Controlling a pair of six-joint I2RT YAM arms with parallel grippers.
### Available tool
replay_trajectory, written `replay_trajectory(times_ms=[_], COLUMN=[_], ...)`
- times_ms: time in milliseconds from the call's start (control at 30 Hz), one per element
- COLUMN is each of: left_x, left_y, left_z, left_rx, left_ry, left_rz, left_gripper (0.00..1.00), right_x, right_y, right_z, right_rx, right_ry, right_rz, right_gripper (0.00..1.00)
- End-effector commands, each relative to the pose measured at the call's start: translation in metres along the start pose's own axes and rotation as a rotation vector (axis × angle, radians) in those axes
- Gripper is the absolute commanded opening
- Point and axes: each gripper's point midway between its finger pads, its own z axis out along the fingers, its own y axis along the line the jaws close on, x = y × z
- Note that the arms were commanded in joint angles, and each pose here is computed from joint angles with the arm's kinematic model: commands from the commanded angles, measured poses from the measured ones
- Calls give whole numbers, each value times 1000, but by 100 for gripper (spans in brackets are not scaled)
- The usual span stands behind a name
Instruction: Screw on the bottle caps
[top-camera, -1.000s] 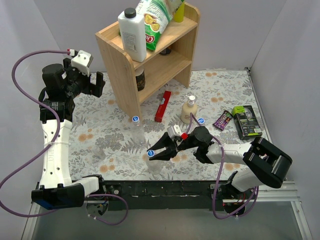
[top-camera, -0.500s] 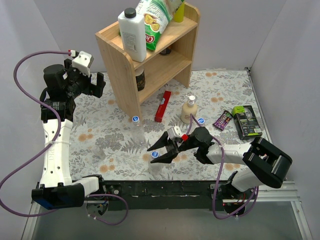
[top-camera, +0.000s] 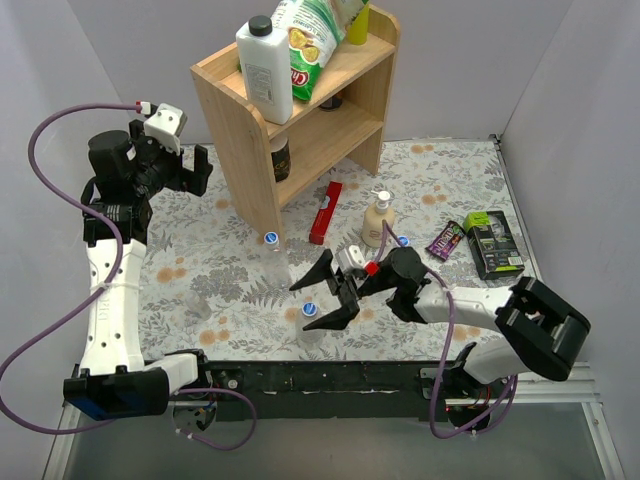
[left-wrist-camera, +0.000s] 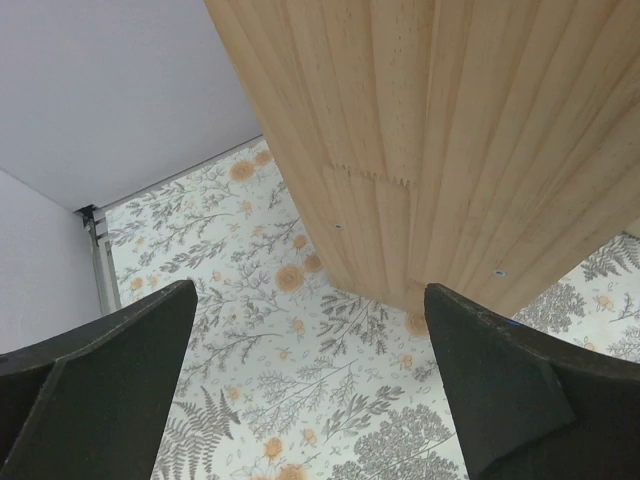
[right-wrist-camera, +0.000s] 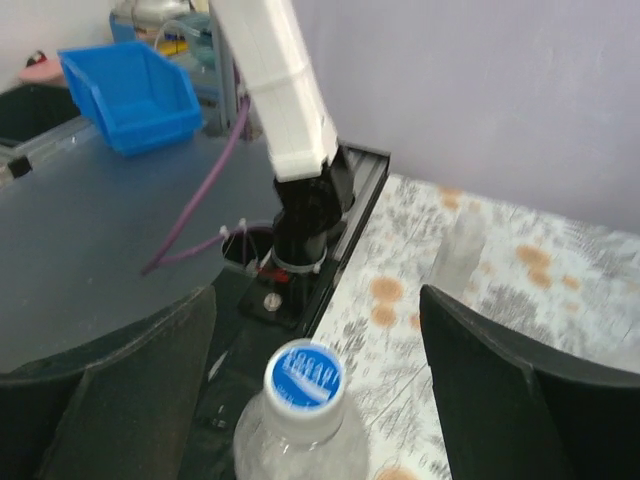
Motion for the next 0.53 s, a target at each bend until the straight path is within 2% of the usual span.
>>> replay_trajectory(times_ms=[0, 67, 100, 133, 200, 233, 300, 333, 367, 433, 500], left_x=[-13, -14, -17, -19, -18, -22, -21, -20, -27, -24, -30], left_y=[-5, -10, -13, -13, -17, -20, -26, -28, -30, -33, -37], left_z=[-12, -14, -18, -21, -23, -29, -32, -34, -40, -42, -51], left_rx=[-2, 10, 11, 8, 15, 16, 31, 37, 37, 35, 44], left_ry=[-67, -87, -100, -111, -117, -134, -150, -155, -186, -196, -233], left_rz=[-18, -44, -48, -60, -90, -88, -96, -93, -83, -126, -136], left_gripper=[98, 98, 98, 98, 98, 98, 98, 98, 98, 98, 98], right_x=[-76, -91, -123, -99, -97, -97, -90, -96, -91, -99, -129], right_y=[-16, -27, -36, -51, -72, -87, -103, -115, -112, -117, -134], right_z=[12, 12, 18, 9, -2, -24, -53, -73, -88, -104, -119], right_rx=[0, 38, 60, 159, 294, 447, 573, 694, 722, 788, 935], right_ry=[-27, 29, 27, 168, 302, 438, 598, 661, 733, 770, 763], right_rz=[-96, -145, -202, -113, -59, -6, -36, -71, -87, -132, -186], right_gripper=[89, 89, 89, 89, 89, 89, 89, 89, 89, 89, 91])
